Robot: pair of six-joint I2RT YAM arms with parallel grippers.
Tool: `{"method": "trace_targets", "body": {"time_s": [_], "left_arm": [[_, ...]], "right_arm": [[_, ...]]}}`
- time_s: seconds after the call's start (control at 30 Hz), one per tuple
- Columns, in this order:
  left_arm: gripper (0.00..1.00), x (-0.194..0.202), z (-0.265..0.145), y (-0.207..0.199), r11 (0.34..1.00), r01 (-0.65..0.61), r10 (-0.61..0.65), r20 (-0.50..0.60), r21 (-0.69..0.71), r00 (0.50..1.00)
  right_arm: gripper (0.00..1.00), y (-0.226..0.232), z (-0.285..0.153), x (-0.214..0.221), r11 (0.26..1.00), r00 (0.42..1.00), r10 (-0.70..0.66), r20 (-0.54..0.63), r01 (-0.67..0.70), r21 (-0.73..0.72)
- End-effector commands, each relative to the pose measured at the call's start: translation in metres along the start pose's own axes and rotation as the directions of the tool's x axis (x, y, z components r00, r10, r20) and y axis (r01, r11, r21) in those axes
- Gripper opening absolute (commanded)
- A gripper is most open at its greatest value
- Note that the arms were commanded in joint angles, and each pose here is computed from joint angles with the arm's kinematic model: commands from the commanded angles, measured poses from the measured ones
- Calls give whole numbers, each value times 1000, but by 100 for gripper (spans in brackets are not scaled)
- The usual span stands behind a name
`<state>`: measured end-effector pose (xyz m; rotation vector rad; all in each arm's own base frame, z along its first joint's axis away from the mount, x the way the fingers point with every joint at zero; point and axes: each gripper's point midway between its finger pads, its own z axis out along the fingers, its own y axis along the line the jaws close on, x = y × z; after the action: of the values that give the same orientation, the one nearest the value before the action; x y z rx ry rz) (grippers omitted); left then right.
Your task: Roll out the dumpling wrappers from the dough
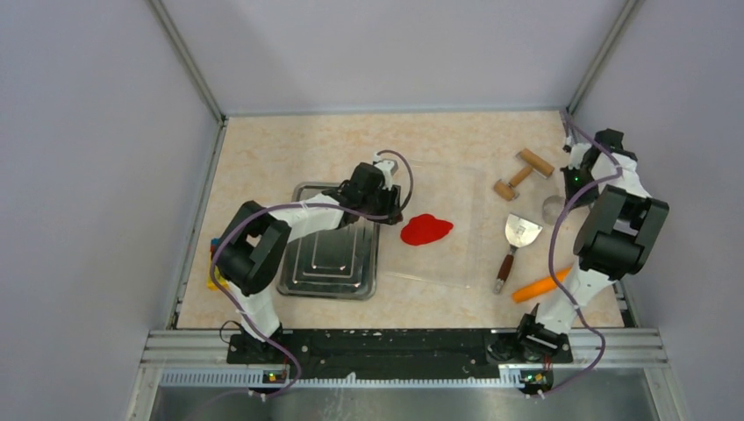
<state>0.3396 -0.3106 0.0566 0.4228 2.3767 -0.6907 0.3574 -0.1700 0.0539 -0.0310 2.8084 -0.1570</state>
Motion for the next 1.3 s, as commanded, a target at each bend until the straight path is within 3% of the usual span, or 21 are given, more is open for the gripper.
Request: {"method": "trace_targets", "body": {"time_s": [0.0, 0.13, 0.33, 0.47, 0.63, 0.7, 0.8, 1.03, 1.27], "left_arm": [[53, -55, -25, -13, 997, -81, 80, 129, 0, 988], [52, -78, -40, -24, 995, -87, 78, 151, 51, 986], [51, -128, -76, -72, 958, -185, 115, 295, 221, 949], [51, -153, -85, -85, 961, -120, 40, 307, 248, 951], [52, -180, -90, -100, 945, -141, 32, 345, 295, 938], [52, -184, -94, -101, 942, -162, 51, 353, 294, 934], [48, -179, -94, -104, 932, -168, 54, 333, 322, 941], [45, -155, -69, -77, 970, 1, -65, 254, 245, 965], [33, -137, -50, -58, 983, 52, -89, 207, 178, 974]], "right_arm": [[0, 17, -77, -43, 999, 982, 19, 187, -11, -43], [0, 69, -103, -60, 992, 968, -55, 244, 81, -97], [0, 165, -119, -75, 951, 963, -99, 249, 165, -263], [0, 232, -132, -81, 918, 950, -138, 279, 229, -324], [0, 275, -151, -97, 900, 959, 78, 273, 50, -434], [0, 292, -150, -100, 892, 962, 116, 246, 7, -451], [0, 322, -154, -101, 886, 958, 64, 281, 75, -457], [0, 355, -153, -92, 874, 959, 19, 282, 121, -470], [0, 369, -150, -89, 876, 958, -16, 287, 152, -458]]}}
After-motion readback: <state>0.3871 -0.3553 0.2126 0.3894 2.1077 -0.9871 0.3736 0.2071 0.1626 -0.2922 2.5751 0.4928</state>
